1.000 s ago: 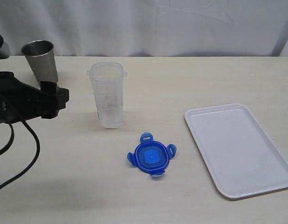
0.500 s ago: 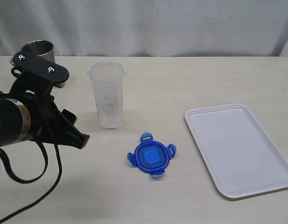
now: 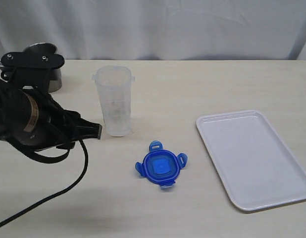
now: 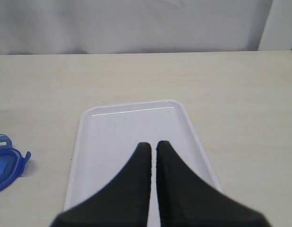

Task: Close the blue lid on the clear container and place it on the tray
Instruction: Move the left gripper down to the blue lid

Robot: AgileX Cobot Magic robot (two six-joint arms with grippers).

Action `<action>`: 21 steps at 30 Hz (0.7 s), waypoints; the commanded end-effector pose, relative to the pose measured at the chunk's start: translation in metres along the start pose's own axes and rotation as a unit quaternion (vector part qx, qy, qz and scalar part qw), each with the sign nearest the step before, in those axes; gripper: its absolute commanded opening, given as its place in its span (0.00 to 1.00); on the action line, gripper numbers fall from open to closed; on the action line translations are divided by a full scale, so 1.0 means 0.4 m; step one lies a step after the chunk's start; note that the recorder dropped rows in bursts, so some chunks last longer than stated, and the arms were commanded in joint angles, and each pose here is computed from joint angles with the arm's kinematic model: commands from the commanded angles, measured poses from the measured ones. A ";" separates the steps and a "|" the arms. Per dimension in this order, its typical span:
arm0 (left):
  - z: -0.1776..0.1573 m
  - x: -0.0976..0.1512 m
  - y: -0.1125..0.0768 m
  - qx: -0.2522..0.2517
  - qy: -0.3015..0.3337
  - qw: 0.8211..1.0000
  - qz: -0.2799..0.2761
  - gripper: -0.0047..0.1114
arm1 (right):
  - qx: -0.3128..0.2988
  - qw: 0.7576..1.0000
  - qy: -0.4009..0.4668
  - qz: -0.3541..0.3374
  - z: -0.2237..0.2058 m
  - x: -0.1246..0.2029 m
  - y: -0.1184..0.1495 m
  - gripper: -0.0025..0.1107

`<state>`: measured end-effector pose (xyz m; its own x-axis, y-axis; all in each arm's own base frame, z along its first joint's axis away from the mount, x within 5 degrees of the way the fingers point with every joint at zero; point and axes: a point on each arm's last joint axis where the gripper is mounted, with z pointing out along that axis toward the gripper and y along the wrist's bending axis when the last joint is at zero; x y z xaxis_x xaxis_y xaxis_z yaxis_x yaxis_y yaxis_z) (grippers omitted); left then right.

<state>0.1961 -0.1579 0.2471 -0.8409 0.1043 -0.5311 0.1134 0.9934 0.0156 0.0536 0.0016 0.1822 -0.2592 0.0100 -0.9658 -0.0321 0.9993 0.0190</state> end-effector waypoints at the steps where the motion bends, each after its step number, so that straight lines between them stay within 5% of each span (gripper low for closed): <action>1: 0.011 0.029 -0.037 0.083 0.023 0.995 -0.054 0.50 | -0.001 1.000 -0.002 0.000 0.000 0.000 0.000 0.06; 4: 0.053 0.061 -0.075 0.172 0.022 0.982 -0.078 0.50 | -0.001 1.000 -0.002 0.000 0.000 0.000 0.000 0.06; 9: 0.157 0.092 -0.110 0.155 0.068 0.983 -0.065 0.50 | -0.001 1.000 -0.002 0.000 0.000 0.000 0.000 0.06; 13: 0.242 0.099 -0.152 0.187 0.046 0.978 -0.074 0.50 | -0.001 1.000 -0.002 0.000 0.000 0.000 0.000 0.06; 21: 0.327 0.057 -0.221 0.178 0.058 0.979 -0.077 0.50 | -0.001 1.000 -0.002 0.000 0.000 0.000 0.000 0.06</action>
<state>0.2317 -0.2432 0.1205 -0.9178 -0.0062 -0.3969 0.1439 0.9267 -0.3471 0.0536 0.0016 0.1822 -0.2592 0.0100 -0.9658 -0.0321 0.9993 0.0190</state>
